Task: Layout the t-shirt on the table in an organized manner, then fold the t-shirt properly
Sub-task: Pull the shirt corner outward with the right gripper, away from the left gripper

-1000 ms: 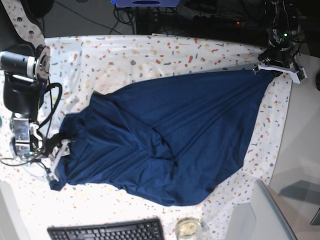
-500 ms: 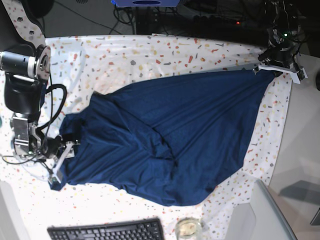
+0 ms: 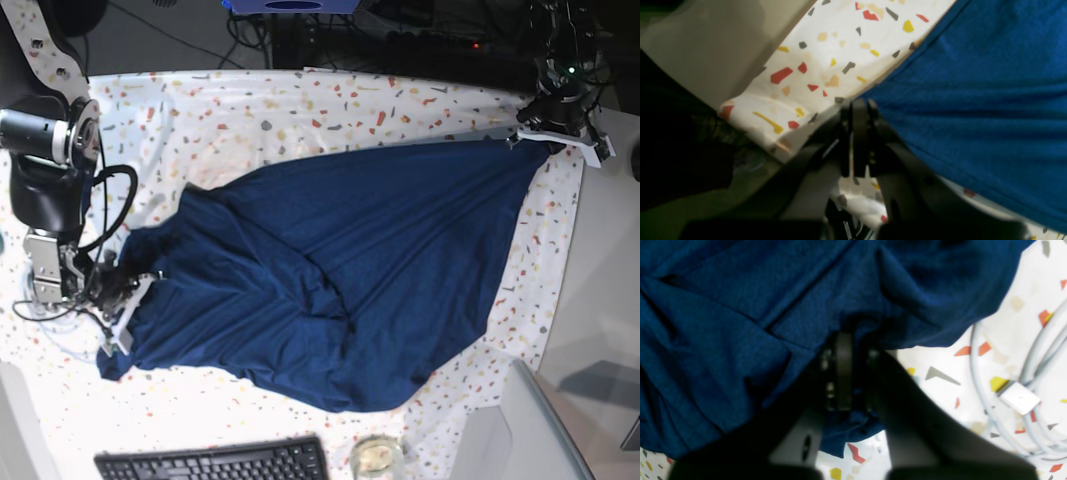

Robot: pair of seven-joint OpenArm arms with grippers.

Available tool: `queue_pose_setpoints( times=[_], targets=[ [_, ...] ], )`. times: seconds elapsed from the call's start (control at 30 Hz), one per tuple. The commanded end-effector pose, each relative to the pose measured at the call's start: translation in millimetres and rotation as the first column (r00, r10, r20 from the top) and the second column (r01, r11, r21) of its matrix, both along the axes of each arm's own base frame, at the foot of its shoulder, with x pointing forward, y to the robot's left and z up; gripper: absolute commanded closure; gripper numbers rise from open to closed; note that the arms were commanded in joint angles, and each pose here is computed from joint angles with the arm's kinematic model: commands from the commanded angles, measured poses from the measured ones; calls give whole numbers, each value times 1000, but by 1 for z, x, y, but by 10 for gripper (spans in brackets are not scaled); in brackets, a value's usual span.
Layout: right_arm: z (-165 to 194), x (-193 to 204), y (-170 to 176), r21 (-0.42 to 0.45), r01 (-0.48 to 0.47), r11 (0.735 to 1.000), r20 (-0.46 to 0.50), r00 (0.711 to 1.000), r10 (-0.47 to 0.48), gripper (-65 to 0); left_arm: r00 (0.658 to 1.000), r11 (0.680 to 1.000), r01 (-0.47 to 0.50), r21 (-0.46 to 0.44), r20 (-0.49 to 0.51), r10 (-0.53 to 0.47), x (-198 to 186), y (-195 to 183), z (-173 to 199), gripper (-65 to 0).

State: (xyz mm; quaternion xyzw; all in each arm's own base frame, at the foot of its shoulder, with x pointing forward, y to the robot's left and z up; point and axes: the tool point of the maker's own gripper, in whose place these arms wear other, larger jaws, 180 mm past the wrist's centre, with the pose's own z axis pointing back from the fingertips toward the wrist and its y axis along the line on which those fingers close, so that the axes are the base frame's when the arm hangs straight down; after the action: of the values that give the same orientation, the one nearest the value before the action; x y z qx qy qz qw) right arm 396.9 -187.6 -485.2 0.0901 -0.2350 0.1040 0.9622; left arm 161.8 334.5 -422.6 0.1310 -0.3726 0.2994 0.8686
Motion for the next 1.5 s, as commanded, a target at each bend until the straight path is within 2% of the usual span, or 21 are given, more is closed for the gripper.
queue_pose_setpoints(
  times=[0.0, 0.07, 0.17, 0.33, 0.47, 0.53, 0.67, 0.73, 0.87, 0.9, 0.93, 1.03, 1.07, 1.2, 1.3, 1.4, 1.47],
  targets=[
    [18, 19, -6, 1, 8, 1000, 59, 998, -8, -2, 1000, 999, 4, 35, 24, -5, 3, 7, 9, 0],
    [12, 10, -8, -6, 6, 1000, 38, 999, -5, -8, 1000, 999, 7, 37, 18, -8, 0, 7, 10, 0],
    [14, -9, -33, -94, 1, 996, -13, 1000, -2, -8, 999, 999, 20, 45, 35, -21, 1, 4, 18, 0],
    [35, -35, -54, -236, -23, 971, -9, 1000, 21, -14, 999, 999, 22, 45, 26, -23, -3, 4, 18, 0],
    [37, -51, -58, -274, -33, 961, -29, 999, 26, -21, 999, 999, 22, 44, 25, -23, -2, 4, 16, 0],
    [35, -53, -55, -268, -36, 963, -35, 999, 28, -80, 999, 999, 20, 44, 25, -21, -2, 4, 17, 0],
    [31, -58, -51, -263, -41, 964, -47, 998, 30, -285, 999, 999, 22, 46, 31, -24, -1, 4, 19, 0],
    [29, -61, -51, -265, -43, 963, -52, 998, 30, -320, 999, 999, 21, 45, 24, -23, -4, 4, 17, 0],
    [22, -69, -52, -263, -44, 964, -72, 997, 25, -317, 1000, 999, 21, 44, 18, -21, -6, 4, 16, 0],
    [21, -71, -52, -264, -45, 964, -76, 997, 25, -293, 1000, 999, 21, 44, 18, -21, -6, 4, 16, 0],
    [20, -74, -52, -264, -46, 963, -80, 996, 26, -249, 1000, 999, 21, 44, 18, -21, -6, 4, 16, 0],
    [16, -81, -52, -267, -50, 962, -100, 995, 24, -36, 1000, 999, 20, 43, 18, -21, -6, 4, 15, 0],
    [14, -85, -53, -268, -52, 962, -112, 994, 22, 0, 1000, 999, 20, 43, 18, -21, -6, 4, 15, 0],
    [25, -91, -69, -275, 17, 961, -69, 997, -38, -45, 1000, 999, 20, 43, 18, -21, -6, 4, 15, 0],
    [30, -94, -73, -285, 29, 958, -49, 998, -45, -62, 1000, 999, 20, 43, 18, -21, -6, 4, 15, 0],
    [28, -96, -73, -286, 27, 958, -57, 997, -45, -51, 1000, 999, 20, 43, 18, -21, -6, 4, 15, 0],
    [28, -99, -74, -291, 26, 957, -64, 997, -46, -5, 1000, 999, 20, 43, 19, -21, -5, 4, 16, 0]
  ],
)
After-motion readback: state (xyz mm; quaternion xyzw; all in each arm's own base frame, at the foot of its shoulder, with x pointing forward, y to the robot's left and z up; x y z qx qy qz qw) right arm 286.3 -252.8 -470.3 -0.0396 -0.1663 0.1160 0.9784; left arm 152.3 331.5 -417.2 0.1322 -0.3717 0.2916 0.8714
